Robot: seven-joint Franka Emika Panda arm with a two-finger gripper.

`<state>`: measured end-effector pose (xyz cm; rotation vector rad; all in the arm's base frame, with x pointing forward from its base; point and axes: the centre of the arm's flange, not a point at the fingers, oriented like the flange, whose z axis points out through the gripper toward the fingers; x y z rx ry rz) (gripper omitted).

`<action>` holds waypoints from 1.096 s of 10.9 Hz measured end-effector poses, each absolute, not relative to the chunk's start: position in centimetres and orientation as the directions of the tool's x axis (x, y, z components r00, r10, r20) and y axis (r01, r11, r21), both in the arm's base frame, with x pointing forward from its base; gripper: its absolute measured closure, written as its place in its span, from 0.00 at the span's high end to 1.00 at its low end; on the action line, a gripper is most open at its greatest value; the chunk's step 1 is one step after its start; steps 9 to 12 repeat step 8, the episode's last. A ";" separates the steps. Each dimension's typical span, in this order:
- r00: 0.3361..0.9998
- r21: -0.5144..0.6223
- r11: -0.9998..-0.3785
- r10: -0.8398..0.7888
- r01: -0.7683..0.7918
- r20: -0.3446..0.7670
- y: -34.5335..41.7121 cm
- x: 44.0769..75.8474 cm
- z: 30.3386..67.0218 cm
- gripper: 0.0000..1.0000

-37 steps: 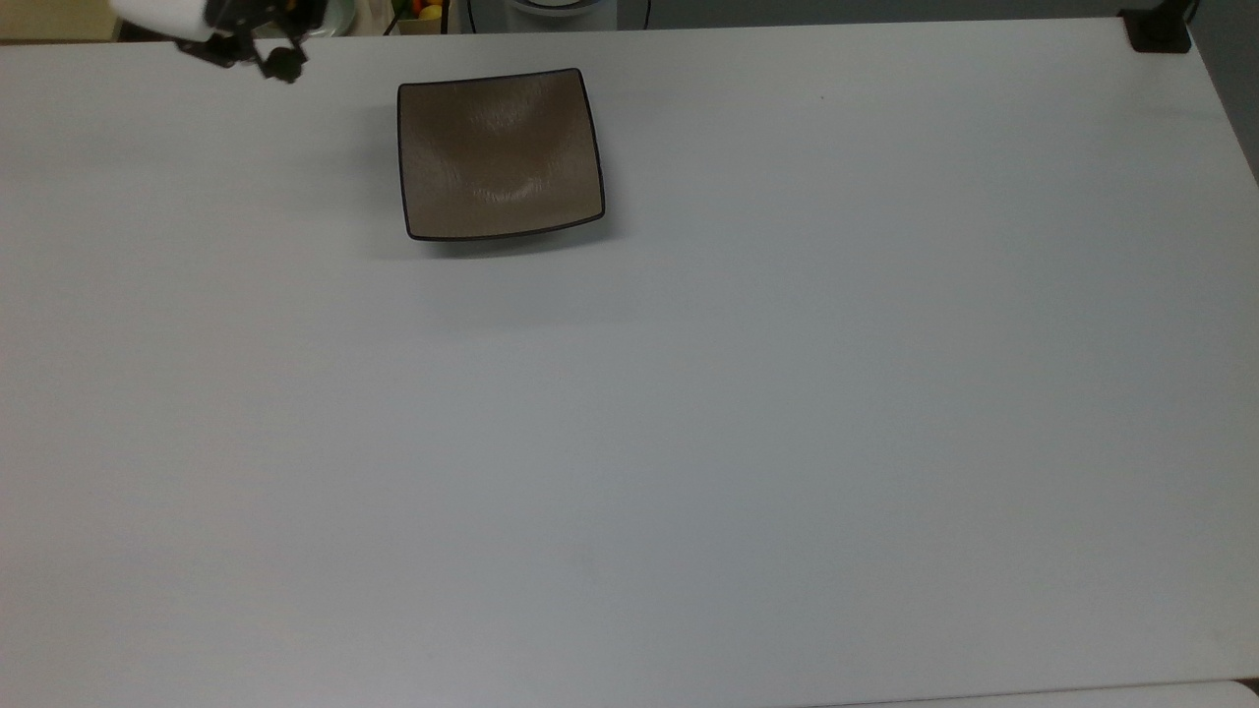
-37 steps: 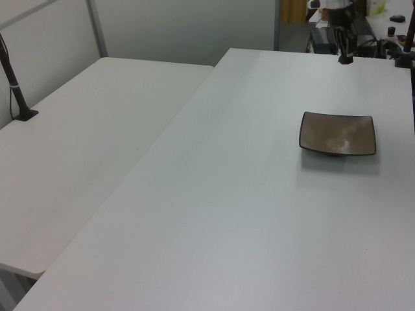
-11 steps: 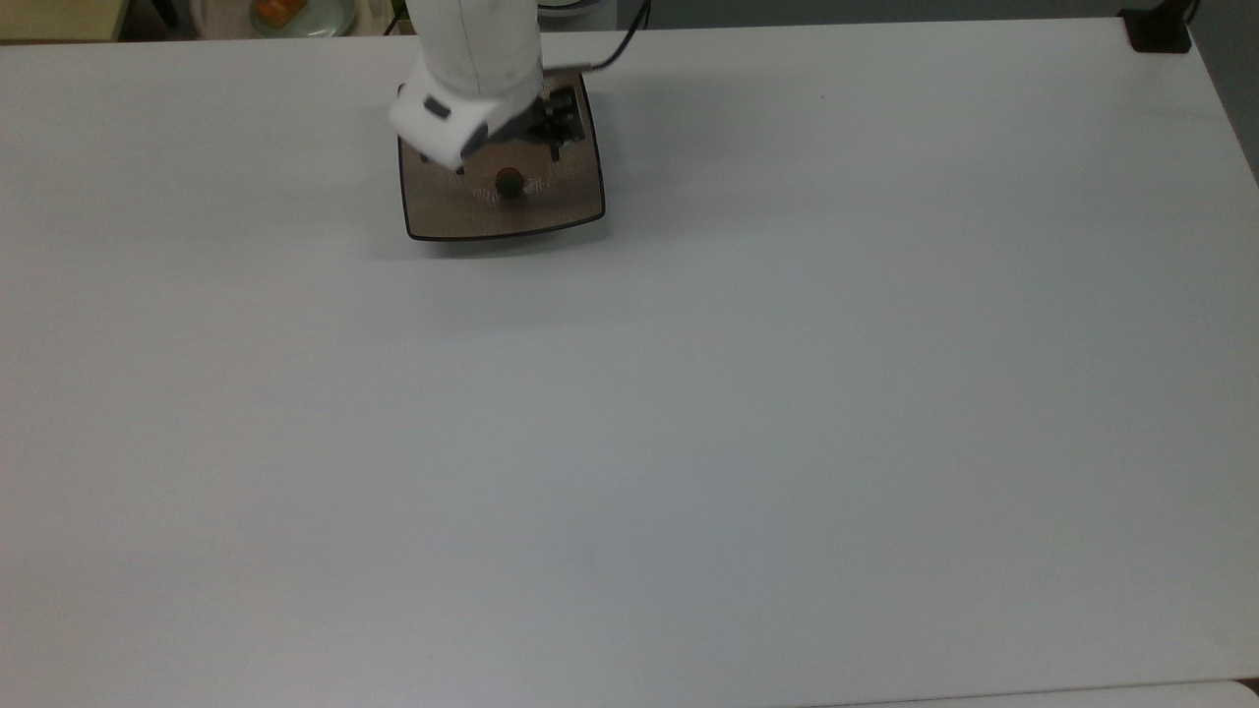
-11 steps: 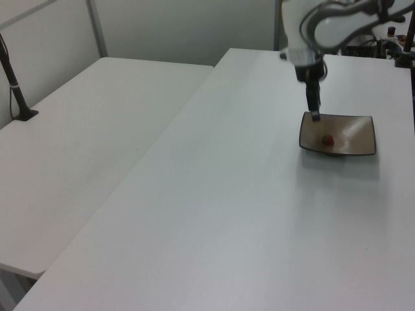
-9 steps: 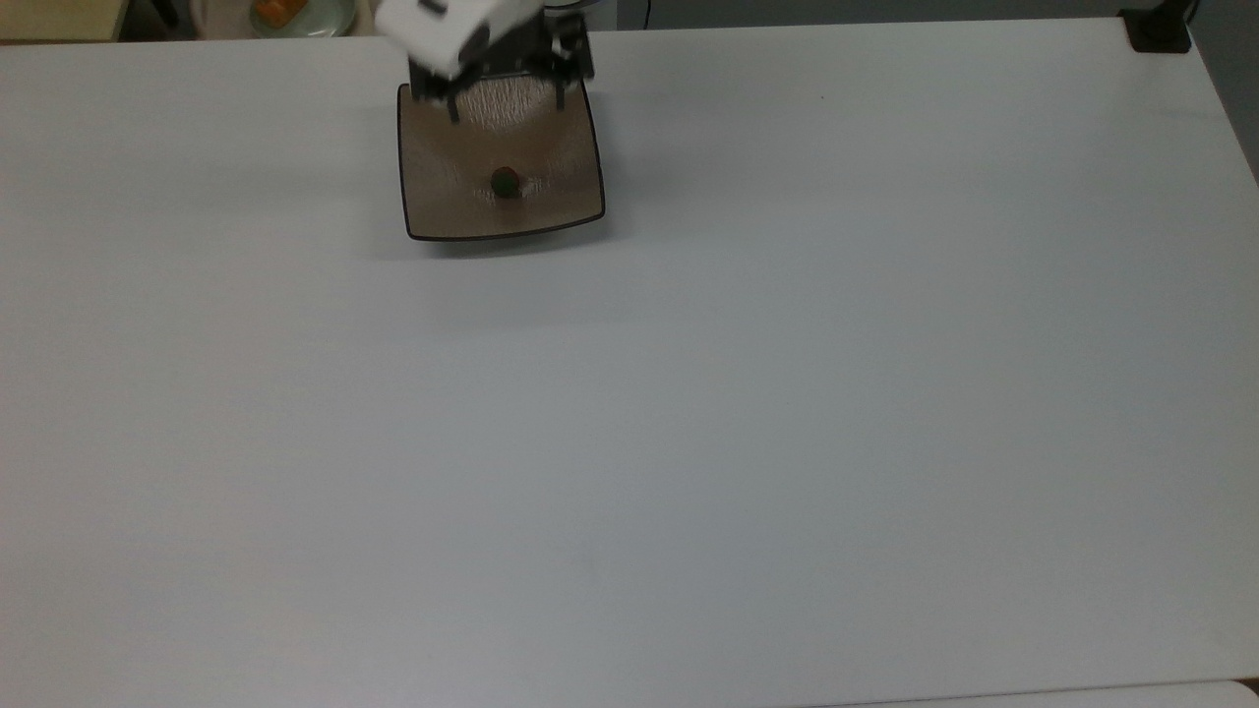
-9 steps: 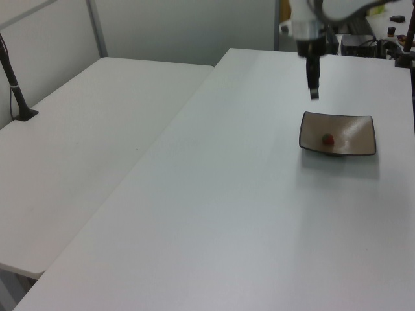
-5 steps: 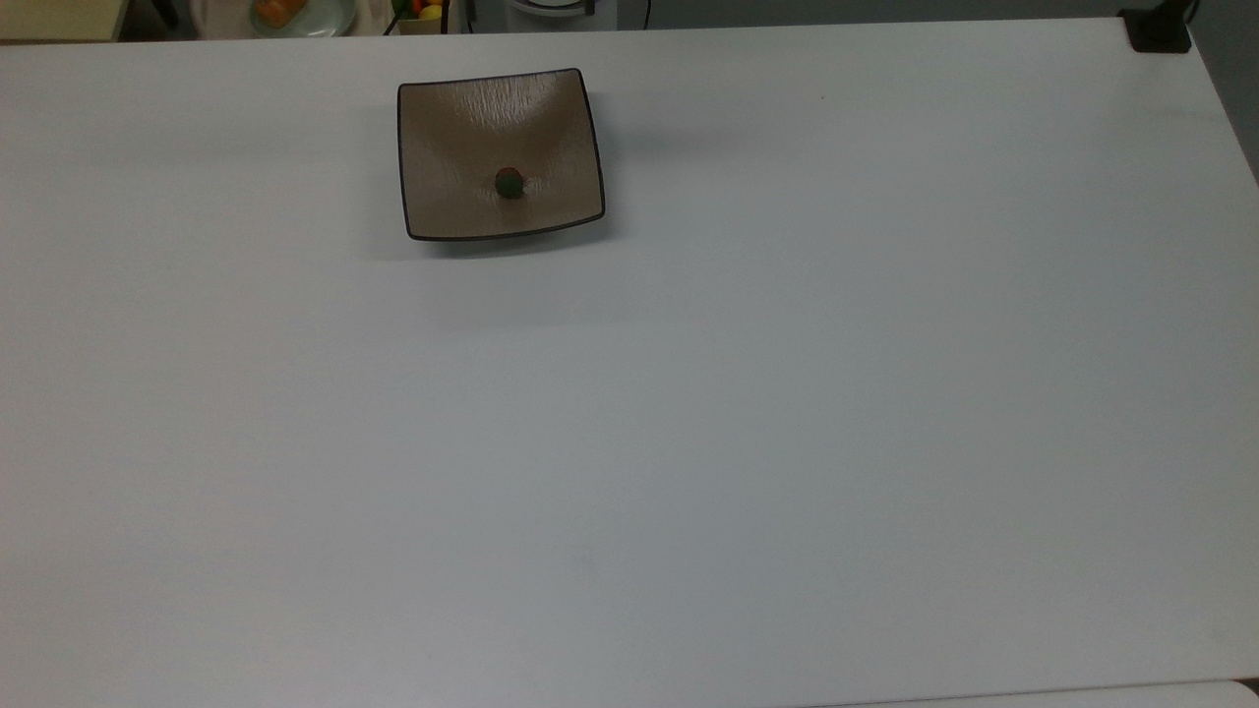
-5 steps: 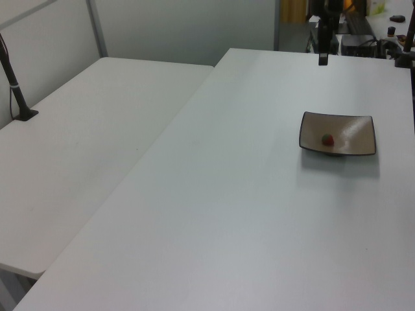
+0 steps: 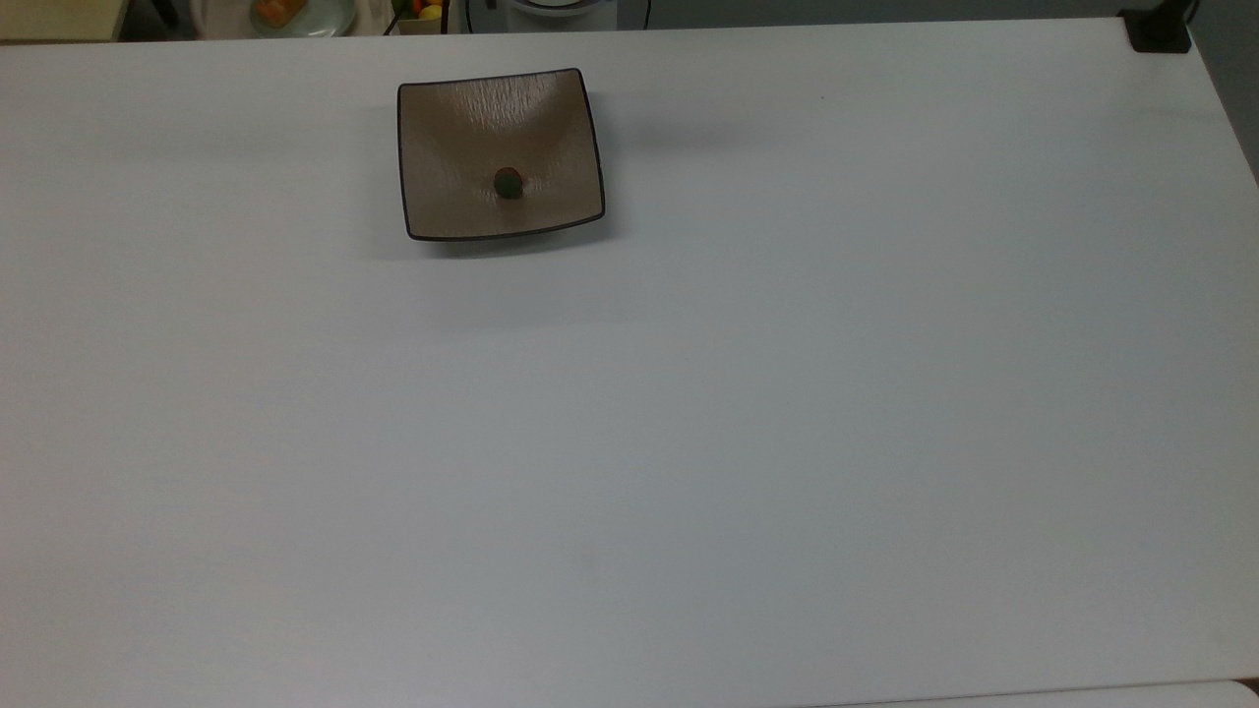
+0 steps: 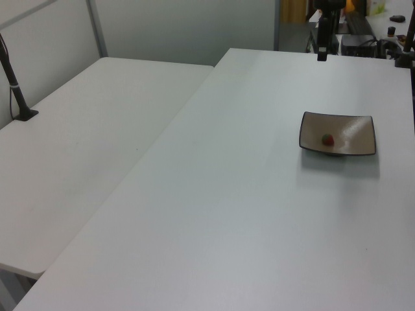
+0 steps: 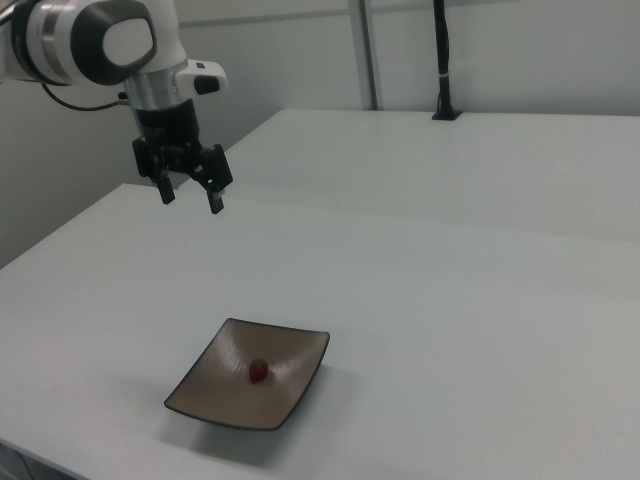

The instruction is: Strawberries on a ceramic plate

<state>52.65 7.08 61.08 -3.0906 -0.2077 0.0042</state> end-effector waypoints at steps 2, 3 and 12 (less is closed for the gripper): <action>0.990 -0.044 -0.991 0.127 0.129 0.058 7.0 54.0 60.7 1.00; 0.988 -0.043 -0.991 0.119 0.123 0.096 6.8 54.7 60.7 1.00; 0.989 -0.044 -0.994 0.095 0.100 0.115 5.6 55.6 60.2 1.00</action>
